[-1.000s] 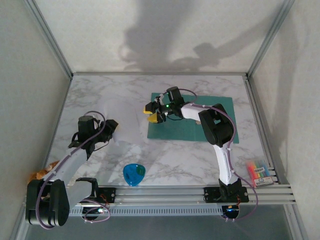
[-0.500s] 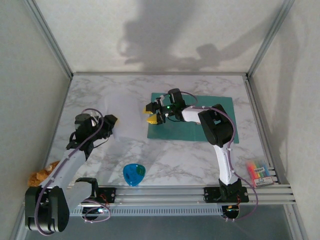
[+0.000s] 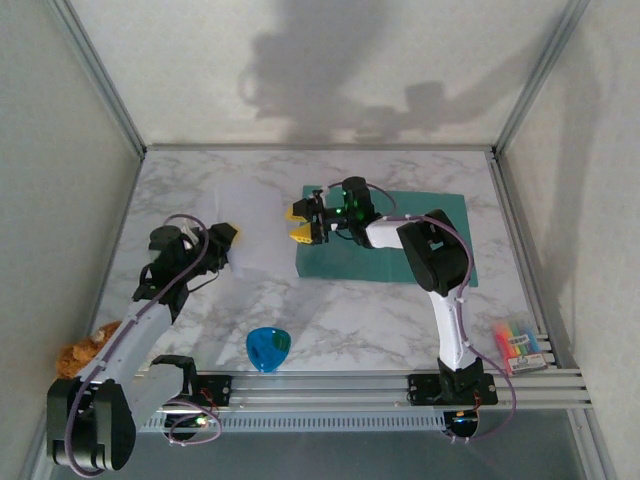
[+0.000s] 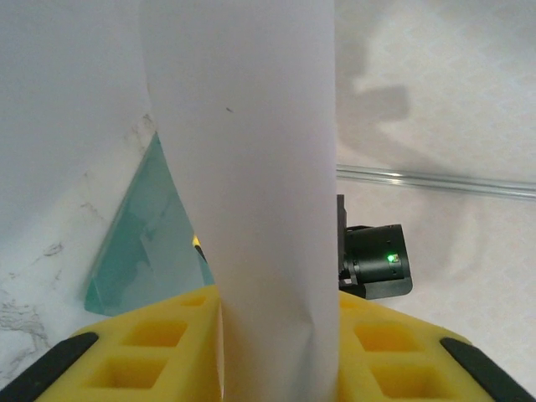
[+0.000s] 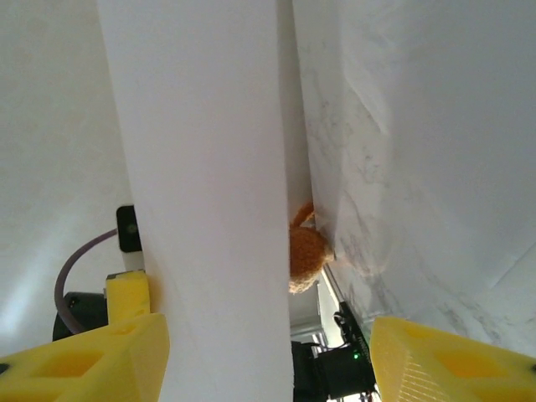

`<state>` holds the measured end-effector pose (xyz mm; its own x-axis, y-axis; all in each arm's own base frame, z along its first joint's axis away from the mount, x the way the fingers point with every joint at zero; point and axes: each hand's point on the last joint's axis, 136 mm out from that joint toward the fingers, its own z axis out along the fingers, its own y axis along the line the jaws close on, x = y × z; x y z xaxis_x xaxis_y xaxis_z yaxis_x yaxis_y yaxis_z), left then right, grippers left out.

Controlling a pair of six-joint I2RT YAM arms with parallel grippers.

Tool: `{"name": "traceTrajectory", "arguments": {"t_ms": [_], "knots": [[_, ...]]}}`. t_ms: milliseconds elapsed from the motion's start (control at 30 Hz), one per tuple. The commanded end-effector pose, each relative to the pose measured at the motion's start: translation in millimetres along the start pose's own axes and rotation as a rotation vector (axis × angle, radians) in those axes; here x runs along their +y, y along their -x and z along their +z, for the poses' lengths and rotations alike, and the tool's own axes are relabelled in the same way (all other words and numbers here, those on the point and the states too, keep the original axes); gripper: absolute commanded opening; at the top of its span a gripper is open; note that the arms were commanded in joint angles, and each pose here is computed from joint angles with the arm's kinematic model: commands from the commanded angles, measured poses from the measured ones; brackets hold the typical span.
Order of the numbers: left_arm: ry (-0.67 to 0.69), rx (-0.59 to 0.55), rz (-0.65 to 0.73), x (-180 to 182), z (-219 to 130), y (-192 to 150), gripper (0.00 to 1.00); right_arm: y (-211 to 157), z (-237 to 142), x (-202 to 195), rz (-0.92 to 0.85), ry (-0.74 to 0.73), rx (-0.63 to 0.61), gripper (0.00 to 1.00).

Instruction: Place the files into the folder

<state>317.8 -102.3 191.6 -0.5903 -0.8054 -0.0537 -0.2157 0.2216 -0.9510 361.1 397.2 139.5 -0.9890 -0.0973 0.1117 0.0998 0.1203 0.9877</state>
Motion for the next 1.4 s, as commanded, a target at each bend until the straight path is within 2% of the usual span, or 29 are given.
{"name": "traceTrajectory", "arguments": {"t_ms": [0,167,500,767,1367], "knots": [[-0.08,0.016,0.034,-28,-3,-5,0.32,-9,-6,34,-0.079,0.057,0.019,0.65],[-0.06,0.036,0.027,-15,3,-11,0.32,-13,-8,50,-0.099,0.107,0.034,0.62],[-0.045,0.079,0.086,-12,9,-15,0.33,-28,-14,71,-0.172,0.127,0.054,0.49],[-0.057,0.09,0.102,-11,12,-16,0.33,-33,-17,80,-0.212,0.145,0.053,0.45],[-0.188,0.151,0.2,-40,5,-29,0.33,-43,-18,97,-0.277,0.183,0.052,0.37]]}}
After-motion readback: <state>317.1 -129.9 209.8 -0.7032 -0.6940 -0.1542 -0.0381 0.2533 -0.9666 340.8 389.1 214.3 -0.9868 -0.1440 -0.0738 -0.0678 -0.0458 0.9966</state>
